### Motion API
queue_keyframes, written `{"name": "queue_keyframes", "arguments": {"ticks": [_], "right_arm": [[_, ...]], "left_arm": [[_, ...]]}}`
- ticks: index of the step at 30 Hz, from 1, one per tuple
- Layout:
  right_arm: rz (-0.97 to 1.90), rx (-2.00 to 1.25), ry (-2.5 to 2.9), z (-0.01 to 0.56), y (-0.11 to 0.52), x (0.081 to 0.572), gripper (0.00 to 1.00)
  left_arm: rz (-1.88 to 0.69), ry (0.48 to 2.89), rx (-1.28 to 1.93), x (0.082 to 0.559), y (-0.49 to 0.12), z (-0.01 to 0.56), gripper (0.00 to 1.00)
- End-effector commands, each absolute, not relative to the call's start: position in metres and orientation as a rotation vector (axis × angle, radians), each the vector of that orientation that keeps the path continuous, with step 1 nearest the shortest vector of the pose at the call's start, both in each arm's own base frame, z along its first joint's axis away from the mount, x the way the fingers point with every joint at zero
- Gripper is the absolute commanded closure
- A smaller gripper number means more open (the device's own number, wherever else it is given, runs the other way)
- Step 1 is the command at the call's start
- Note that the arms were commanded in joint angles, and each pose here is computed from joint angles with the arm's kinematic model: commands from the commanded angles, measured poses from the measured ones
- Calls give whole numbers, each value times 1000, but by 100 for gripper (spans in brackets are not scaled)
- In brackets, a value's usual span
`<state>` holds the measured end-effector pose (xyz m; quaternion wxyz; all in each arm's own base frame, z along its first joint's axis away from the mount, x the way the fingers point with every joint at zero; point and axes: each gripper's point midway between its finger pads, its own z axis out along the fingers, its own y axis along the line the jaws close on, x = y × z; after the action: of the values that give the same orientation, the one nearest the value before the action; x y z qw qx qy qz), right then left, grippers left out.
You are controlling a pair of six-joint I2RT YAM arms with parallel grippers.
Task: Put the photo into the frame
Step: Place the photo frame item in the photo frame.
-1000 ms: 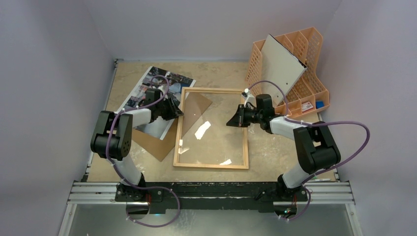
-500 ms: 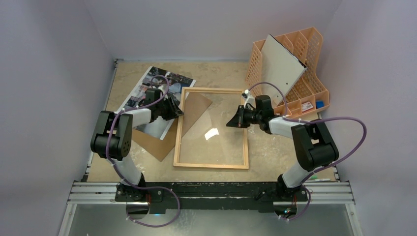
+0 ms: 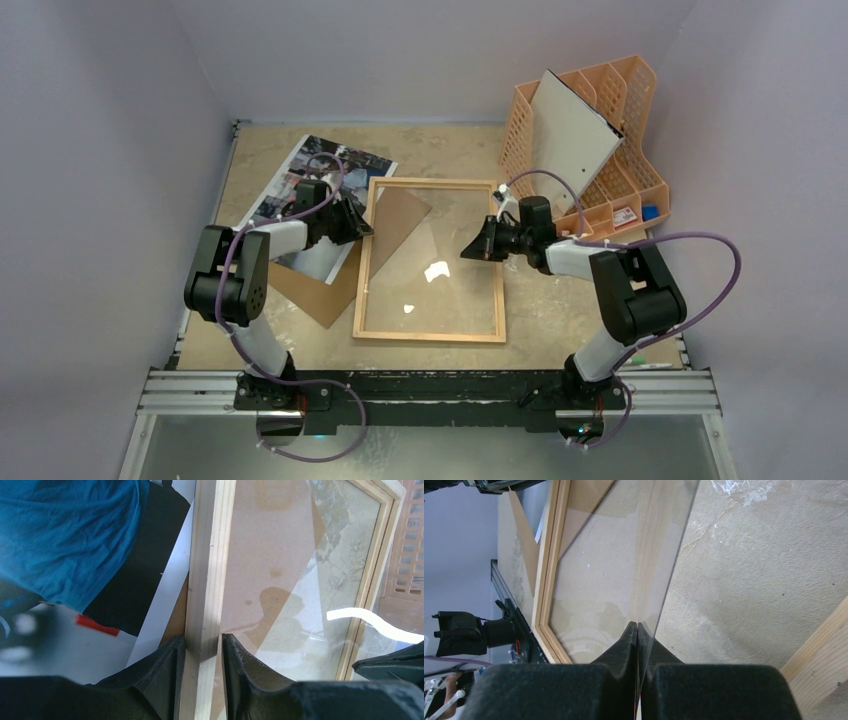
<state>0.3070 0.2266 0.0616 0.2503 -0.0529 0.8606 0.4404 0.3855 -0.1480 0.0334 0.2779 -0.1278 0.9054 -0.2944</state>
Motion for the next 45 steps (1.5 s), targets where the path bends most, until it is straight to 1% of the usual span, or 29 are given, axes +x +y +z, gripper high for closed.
{"name": "queue_keyframes", "arguments": {"ticks": [1, 4, 9, 11, 13, 17, 20, 24, 26, 27, 30, 36, 41, 45], "right_arm": [[1177, -157, 2301, 61, 227, 315, 97], [1178, -155, 2314, 58, 227, 314, 91], [1177, -137, 2326, 61, 226, 312, 74], [1162, -115, 2337, 62, 225, 315, 71], [1150, -99, 2362, 63, 224, 316, 65], [1123, -77, 2366, 70, 222, 321, 51], [1087, -47, 2382, 72, 219, 324, 37], [1063, -8, 2446, 72, 217, 323, 27], [1043, 20, 2465, 74, 214, 324, 19], [1026, 32, 2474, 76, 212, 324, 17], [975, 86, 2530, 74, 207, 323, 14], [822, 172, 2593, 73, 189, 322, 13], [715, 222, 2557, 87, 172, 324, 12], [684, 244, 2524, 95, 167, 328, 10]], "left_arm": [[-810, 2432, -307, 389, -153, 37, 66], [-809, 2432, -307, 388, -153, 36, 66], [-798, 2427, -309, 390, -152, 38, 66], [-788, 2423, -313, 390, -151, 40, 66], [-786, 2419, -313, 391, -150, 42, 66], [-792, 2413, -312, 392, -151, 47, 66], [-794, 2412, -315, 393, -151, 50, 65], [-789, 2437, -321, 391, -151, 53, 62], [-785, 2444, -320, 390, -151, 56, 61], [-782, 2442, -317, 391, -150, 59, 60], [-768, 2443, -316, 392, -149, 65, 59], [-754, 2442, -314, 392, -147, 73, 56], [-738, 2440, -303, 390, -145, 76, 53], [-741, 2442, -283, 388, -146, 76, 50]]}}
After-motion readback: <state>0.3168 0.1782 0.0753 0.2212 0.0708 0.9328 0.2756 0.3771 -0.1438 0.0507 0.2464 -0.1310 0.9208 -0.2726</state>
